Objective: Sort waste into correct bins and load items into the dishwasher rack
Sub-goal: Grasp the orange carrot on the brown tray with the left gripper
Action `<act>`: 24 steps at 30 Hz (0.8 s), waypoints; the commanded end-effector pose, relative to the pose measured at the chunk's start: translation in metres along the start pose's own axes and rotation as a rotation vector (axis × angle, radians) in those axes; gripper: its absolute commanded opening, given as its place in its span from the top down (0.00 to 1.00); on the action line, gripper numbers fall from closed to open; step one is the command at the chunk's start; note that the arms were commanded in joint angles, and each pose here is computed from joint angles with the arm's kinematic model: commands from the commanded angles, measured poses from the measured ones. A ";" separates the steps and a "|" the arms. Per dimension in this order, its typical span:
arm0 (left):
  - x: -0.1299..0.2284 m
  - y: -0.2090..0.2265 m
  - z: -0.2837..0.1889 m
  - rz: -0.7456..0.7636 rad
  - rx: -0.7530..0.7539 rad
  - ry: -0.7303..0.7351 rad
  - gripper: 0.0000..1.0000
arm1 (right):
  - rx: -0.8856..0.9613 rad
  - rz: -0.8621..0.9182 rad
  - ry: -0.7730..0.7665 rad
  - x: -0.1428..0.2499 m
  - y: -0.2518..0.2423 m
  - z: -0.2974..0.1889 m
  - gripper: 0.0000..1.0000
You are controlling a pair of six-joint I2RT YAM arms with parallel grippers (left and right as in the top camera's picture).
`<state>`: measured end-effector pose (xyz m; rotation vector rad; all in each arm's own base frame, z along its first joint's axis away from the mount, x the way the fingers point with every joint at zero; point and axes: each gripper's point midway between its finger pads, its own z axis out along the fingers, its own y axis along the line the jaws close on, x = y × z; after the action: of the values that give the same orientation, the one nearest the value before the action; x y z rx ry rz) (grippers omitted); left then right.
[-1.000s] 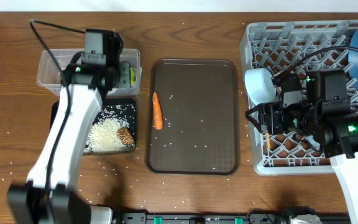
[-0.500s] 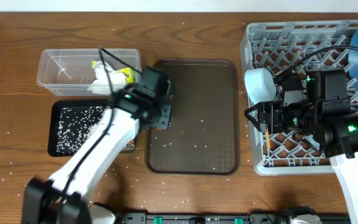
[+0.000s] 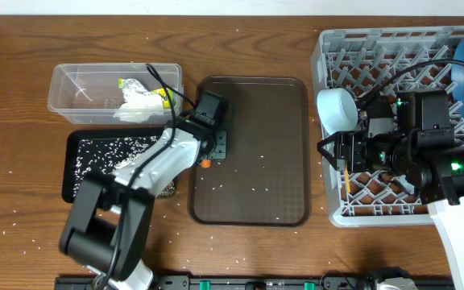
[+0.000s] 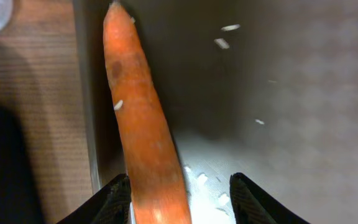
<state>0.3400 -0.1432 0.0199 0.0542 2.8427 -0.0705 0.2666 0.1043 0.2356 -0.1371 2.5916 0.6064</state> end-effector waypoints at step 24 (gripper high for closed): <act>0.002 0.023 -0.087 -0.015 -0.034 -0.057 0.81 | -0.006 0.001 0.011 0.003 0.004 0.000 0.30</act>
<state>0.3098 -0.1211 0.0535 0.0451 2.8884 0.0111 0.2652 0.1041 0.2347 -0.1355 2.5989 0.6066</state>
